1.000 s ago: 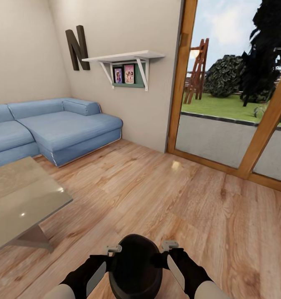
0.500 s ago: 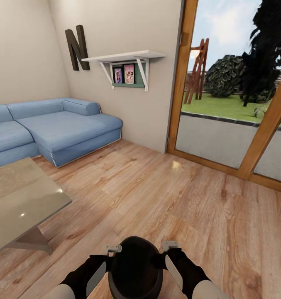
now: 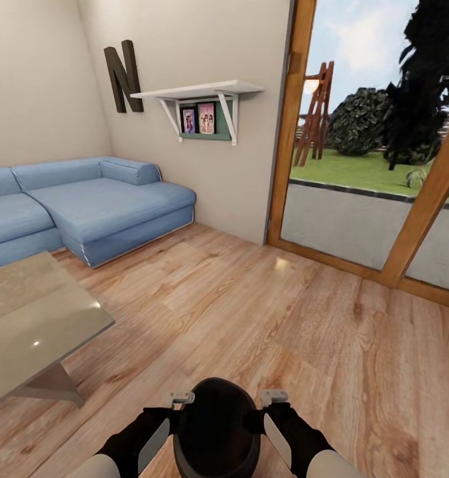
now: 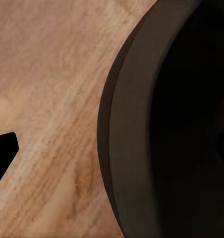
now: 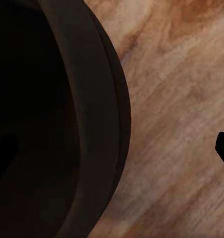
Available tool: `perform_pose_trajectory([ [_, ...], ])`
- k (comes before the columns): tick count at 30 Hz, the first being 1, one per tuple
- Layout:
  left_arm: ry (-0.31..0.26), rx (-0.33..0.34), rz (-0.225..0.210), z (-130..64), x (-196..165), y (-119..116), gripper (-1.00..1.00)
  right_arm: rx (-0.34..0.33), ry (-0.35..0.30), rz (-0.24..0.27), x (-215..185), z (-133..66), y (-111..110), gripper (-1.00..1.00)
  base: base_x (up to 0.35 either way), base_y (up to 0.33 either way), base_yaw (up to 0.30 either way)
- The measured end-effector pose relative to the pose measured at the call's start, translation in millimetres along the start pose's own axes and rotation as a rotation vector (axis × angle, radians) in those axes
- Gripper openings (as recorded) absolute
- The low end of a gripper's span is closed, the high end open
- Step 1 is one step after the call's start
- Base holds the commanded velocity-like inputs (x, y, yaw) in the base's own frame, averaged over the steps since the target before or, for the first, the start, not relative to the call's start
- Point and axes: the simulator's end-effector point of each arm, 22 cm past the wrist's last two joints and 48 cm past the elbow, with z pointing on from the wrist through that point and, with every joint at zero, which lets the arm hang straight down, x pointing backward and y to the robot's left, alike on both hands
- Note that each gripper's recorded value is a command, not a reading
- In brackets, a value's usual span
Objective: Place each of the two pumpkins and all three candles from the living room inside a cabinet in the living room (use any cabinet), then make sure every cabinet is closed, and position the cauldron so it is next to a table in the living room.
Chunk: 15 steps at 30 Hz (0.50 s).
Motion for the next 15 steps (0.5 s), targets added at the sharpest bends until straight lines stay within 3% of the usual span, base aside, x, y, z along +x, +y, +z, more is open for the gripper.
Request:
perform_pose_trajectory([
  [15,0.000,0.000,0.000,0.0,0.1,0.1,1.00,0.001,-0.018,0.004,-2.5,0.7,-0.6,1.00,0.000,0.026,0.000],
])
